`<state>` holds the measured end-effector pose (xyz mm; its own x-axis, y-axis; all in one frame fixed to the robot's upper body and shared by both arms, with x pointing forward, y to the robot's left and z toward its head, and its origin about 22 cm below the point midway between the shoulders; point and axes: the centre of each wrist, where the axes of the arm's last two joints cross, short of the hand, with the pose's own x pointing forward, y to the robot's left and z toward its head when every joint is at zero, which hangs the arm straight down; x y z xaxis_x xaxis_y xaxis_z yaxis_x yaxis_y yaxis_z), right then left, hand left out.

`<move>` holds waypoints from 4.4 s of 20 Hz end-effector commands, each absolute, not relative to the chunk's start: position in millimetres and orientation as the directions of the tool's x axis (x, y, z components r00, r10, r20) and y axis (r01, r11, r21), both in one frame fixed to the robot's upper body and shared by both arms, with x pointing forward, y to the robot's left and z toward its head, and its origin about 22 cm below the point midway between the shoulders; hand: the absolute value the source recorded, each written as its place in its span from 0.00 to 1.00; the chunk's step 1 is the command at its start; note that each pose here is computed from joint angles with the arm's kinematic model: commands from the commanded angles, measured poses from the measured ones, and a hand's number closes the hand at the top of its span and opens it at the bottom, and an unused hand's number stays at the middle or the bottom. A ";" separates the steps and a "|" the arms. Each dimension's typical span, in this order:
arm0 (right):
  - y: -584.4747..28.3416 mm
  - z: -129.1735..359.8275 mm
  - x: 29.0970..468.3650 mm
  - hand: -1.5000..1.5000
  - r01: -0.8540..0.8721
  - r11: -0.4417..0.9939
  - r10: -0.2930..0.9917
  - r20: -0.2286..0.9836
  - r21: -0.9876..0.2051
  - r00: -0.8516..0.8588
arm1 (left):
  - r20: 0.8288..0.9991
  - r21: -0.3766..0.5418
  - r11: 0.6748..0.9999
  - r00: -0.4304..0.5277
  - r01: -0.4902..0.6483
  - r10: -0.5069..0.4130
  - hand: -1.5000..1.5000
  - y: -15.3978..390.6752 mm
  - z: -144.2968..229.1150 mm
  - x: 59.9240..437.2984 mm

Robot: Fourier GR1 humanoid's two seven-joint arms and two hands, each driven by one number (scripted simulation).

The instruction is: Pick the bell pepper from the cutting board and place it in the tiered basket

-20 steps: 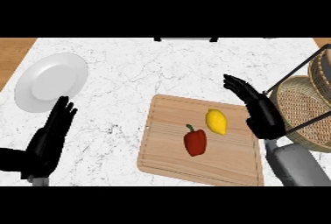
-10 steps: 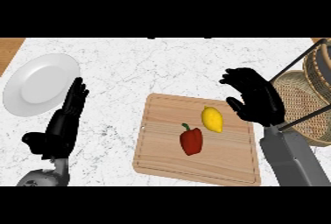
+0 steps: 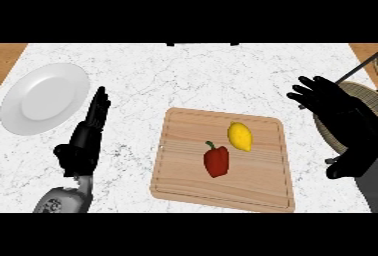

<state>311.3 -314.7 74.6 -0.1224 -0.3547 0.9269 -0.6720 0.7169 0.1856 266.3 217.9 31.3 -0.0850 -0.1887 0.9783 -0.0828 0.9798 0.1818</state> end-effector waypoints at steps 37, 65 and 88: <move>-147.3 231.6 211.0 0.00 -0.548 0.019 0.785 0.352 -0.836 -0.511 | 0.979 0.179 0.982 -0.087 -0.066 -0.184 0.50 198.1 36.4 277.7; -137.9 173.4 251.2 0.00 -0.351 -0.122 0.825 0.102 -0.928 -0.555 | 0.973 0.198 0.979 -0.108 -0.055 -0.203 0.50 194.8 22.4 275.2; -151.3 125.2 268.3 0.00 -0.471 -0.120 0.793 0.200 -0.874 -0.575 | 0.980 0.175 0.983 -0.090 -0.056 -0.180 0.50 191.9 8.4 270.2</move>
<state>267.8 -148.9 133.9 -0.5689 0.7993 0.1937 -0.4559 -0.1104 -0.8832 269.7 202.0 28.0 -0.0893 -0.1846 0.9787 -0.0579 0.9820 0.1799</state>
